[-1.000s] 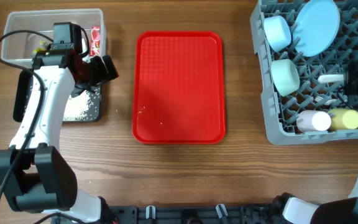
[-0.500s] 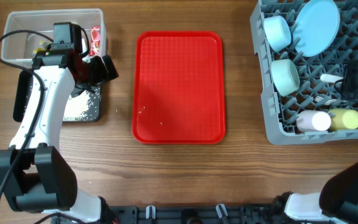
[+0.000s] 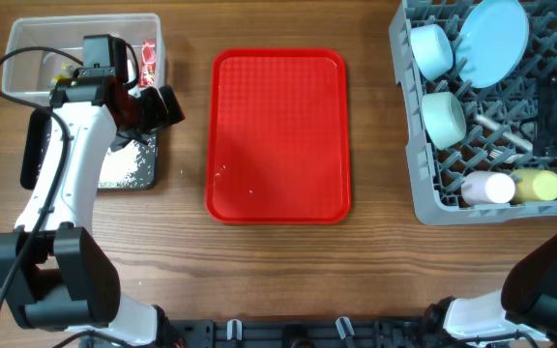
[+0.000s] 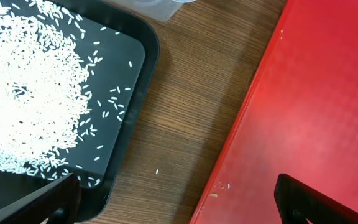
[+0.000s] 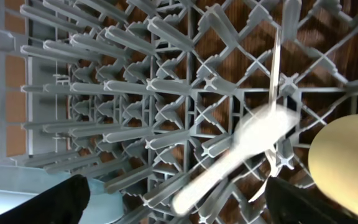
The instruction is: Sort waste into correct bins and load items into the dishwasher rack
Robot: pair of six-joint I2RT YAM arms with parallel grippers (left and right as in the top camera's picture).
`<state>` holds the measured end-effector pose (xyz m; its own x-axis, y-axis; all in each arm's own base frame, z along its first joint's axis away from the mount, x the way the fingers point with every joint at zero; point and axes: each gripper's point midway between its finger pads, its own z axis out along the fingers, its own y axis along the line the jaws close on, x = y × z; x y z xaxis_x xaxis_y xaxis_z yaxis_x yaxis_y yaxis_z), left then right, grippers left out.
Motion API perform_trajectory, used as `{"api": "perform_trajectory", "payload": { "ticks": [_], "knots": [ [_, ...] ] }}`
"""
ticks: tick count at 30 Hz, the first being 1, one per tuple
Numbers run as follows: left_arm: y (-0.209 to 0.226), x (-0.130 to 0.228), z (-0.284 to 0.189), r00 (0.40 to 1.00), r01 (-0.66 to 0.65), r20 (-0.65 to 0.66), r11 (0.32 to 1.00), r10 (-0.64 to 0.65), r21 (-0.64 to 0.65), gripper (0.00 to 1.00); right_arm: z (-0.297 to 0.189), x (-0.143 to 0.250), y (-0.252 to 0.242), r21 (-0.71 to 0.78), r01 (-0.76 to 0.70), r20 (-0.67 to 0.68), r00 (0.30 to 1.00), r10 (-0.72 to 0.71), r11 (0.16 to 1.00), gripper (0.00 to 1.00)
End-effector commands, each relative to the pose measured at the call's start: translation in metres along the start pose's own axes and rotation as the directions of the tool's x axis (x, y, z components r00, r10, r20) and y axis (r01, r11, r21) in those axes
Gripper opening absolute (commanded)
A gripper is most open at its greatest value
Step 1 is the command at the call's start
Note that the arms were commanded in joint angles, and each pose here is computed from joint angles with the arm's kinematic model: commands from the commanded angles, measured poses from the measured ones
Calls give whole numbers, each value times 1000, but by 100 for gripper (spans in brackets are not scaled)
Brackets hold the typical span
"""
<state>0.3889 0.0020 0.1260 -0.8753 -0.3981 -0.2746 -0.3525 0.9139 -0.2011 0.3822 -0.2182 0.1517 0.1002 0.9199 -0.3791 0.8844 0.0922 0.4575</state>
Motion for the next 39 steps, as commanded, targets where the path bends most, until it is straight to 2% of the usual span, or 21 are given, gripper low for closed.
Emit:
{"api": "perform_trajectory", "payload": {
  "ticks": [1,6,9,12,16,20,25,27,29,30,32,34,37,39],
  "knots": [
    [1,-3,0,1000,0,5,1000,0,-6,100,-2,-2,5,-15,111,2,994,-111,994,98],
    [1,-3,0,1000,0,5,1000,0,-6,100,-19,8,23,-130,236,-42,969,-243,963,99],
    [1,-3,0,1000,0,5,1000,0,-6,100,-42,15,42,-256,358,-39,924,-380,898,100],
    [1,-3,0,1000,0,5,1000,0,-6,100,-84,33,69,-466,506,9,823,-568,726,99],
    [1,-3,0,1000,0,5,1000,0,-6,100,-157,61,92,-692,554,111,715,-690,463,99],
    [1,-3,0,1000,0,5,1000,0,-6,100,-229,81,86,-728,631,265,621,-738,270,100],
    [1,-3,1,1000,0,5,1000,0,-6,100,-295,115,51,-720,686,370,501,-782,99,100],
    [1,-3,0,1000,0,5,1000,0,-6,100,-314,130,30,-739,668,347,485,-803,85,100],
    [1,-3,0,1000,0,5,1000,0,-6,100,-325,138,12,-763,636,293,503,-813,119,100],
    [1,-3,0,1000,0,5,1000,0,-6,100,-330,141,3,-778,606,243,530,-812,163,100],
    [1,-3,1,1000,0,5,1000,0,-6,100,-338,144,-13,-808,495,81,631,-771,320,100],
    [1,-3,0,1000,0,5,1000,0,-6,100,-342,145,-20,-811,439,9,670,-742,387,100],
    [1,-3,1,1000,0,5,1000,0,-6,100,-339,143,-28,-788,465,14,669,-743,403,100],
    [1,-3,0,1000,0,5,1000,0,-6,100,-327,135,-33,-737,500,14,685,-729,455,100]
  ]
}}
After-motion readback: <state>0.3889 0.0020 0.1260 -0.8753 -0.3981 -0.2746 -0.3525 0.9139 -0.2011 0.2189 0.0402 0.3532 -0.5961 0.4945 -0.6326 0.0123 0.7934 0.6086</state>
